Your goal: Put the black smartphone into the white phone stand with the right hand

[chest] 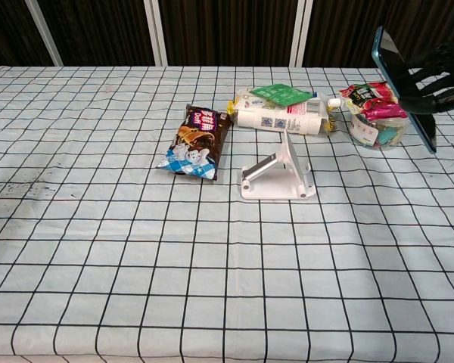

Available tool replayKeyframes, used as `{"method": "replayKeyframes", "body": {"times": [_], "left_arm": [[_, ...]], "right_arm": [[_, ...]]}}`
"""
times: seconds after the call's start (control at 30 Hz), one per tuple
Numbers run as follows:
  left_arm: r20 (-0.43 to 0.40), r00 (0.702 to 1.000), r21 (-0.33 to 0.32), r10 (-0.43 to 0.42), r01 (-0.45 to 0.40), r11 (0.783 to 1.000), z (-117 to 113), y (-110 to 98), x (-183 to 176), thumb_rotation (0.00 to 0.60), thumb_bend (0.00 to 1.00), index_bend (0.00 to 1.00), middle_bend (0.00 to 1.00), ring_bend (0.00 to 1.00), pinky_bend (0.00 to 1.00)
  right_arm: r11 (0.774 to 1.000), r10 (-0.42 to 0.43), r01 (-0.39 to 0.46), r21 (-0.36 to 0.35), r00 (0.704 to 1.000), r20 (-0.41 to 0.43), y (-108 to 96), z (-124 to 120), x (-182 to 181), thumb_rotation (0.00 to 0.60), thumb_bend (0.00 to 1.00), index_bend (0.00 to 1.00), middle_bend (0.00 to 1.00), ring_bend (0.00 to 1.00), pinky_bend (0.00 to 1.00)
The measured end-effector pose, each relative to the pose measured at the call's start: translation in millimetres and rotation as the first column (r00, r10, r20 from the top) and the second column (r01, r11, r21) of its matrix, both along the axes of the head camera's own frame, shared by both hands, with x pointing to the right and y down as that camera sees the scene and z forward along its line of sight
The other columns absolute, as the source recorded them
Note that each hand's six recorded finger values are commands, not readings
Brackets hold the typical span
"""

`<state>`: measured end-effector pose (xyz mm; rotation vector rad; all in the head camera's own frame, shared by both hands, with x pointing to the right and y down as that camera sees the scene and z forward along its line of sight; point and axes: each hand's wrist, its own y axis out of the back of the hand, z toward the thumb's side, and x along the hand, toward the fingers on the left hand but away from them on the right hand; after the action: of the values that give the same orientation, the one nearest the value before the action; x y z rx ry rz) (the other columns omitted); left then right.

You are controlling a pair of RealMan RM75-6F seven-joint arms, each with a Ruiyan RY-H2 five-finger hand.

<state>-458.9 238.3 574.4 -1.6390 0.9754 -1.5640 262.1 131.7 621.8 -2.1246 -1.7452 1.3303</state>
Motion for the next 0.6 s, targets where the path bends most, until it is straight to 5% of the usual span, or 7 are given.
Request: {"method": "replayKeyframes", "body": {"times": [0.17, 0.6], "left_arm": [[-0.004, 1.0, 0.0, -0.001, 0.001, 1.0, -0.3, -0.1, -0.1, 0.6, 0.0, 0.0, 0.0, 0.0, 0.0], [-0.013, 1.0, -0.013, -0.005, 0.005, 1.0, 1.5, -0.3, -0.6, 0.6, 0.0, 0.0, 0.0, 0.0, 0.0]], "right_arm": [[0.998, 0.056, -0.056, -0.002, 0.99, 0.132, 5.0, 4.5, -18.4, 0.6, 0.49, 0.76, 0.69, 0.41, 0.26], [0.997, 0.065, -0.074, 0.015, 0.947, 0.314, 4.0, 20.3, -52.5, 0.6, 0.48, 0.76, 0.69, 0.41, 0.26]]}}
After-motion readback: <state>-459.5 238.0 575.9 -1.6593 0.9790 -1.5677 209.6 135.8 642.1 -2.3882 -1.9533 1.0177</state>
